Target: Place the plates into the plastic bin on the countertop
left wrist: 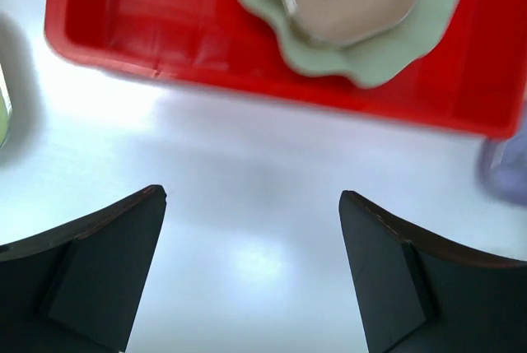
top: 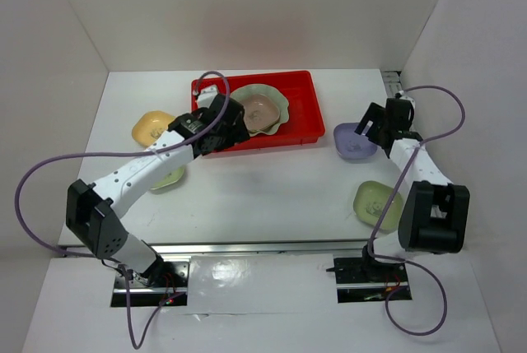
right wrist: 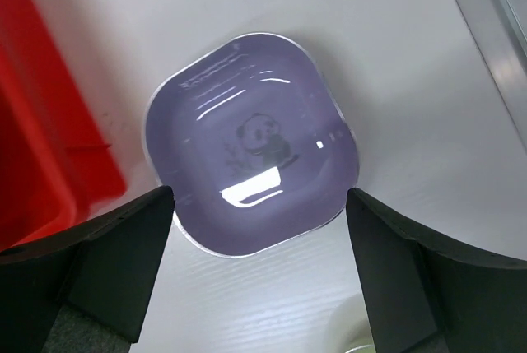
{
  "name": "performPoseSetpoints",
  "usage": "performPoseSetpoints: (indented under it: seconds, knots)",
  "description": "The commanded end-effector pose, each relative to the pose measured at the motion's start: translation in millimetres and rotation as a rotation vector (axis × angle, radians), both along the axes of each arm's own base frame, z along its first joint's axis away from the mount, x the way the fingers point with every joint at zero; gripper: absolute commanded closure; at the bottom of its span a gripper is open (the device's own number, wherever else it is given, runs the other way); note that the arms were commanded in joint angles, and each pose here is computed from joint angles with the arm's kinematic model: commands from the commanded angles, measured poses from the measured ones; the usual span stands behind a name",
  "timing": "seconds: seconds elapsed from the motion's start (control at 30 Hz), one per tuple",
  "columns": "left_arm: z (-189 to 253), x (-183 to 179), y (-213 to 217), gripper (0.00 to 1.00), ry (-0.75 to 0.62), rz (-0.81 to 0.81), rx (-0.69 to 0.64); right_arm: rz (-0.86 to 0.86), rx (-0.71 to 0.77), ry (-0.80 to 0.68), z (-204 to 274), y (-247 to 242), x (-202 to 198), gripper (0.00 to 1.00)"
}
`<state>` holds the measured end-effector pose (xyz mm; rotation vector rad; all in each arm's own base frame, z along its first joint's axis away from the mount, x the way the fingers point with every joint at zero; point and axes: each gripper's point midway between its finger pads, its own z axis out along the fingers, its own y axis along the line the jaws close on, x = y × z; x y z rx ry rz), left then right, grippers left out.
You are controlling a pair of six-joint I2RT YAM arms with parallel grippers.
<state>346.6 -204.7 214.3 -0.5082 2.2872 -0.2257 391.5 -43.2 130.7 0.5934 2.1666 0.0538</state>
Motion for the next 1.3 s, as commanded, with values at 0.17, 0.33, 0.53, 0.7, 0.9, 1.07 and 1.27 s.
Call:
performPoseSetpoints:
  seconds: [0.17,0.33,0.53,0.7,0.9,1.07,1.27]
  knots:
    - [-21.0,-38.5,8.1,0.0,0.062,-0.175,0.087,-0.048,-0.044,0.009,-16.6,-40.0,30.9,0.08]
    - [-19.7,-67.6,7.1,0.0,0.085,-0.256,0.058,-0.085,-0.076,0.091,-43.8,-50.9,30.9,0.1]
    - [14.8,-85.9,35.2,0.0,-0.008,-0.233,0.061,-0.152,-0.086,0.19,-80.4,-59.8,20.1,0.23]
    - [46.4,-90.6,55.0,0.0,-0.087,-0.196,0.082,-0.184,-0.09,0.228,-92.8,-62.8,12.3,0.4]
    - [50.9,-87.6,74.0,0.0,-0.103,-0.145,0.077,-0.208,-0.088,0.281,-104.3,-64.0,2.5,0.71]
    - [24.2,-89.2,85.7,0.0,-0.037,-0.128,0.108,-0.282,-0.127,0.324,-106.0,-76.6,-2.0,0.94]
    - [20.0,-87.5,92.6,0.0,-0.032,-0.112,0.108,-0.272,-0.105,0.297,-98.4,-63.1,5.0,1.0]
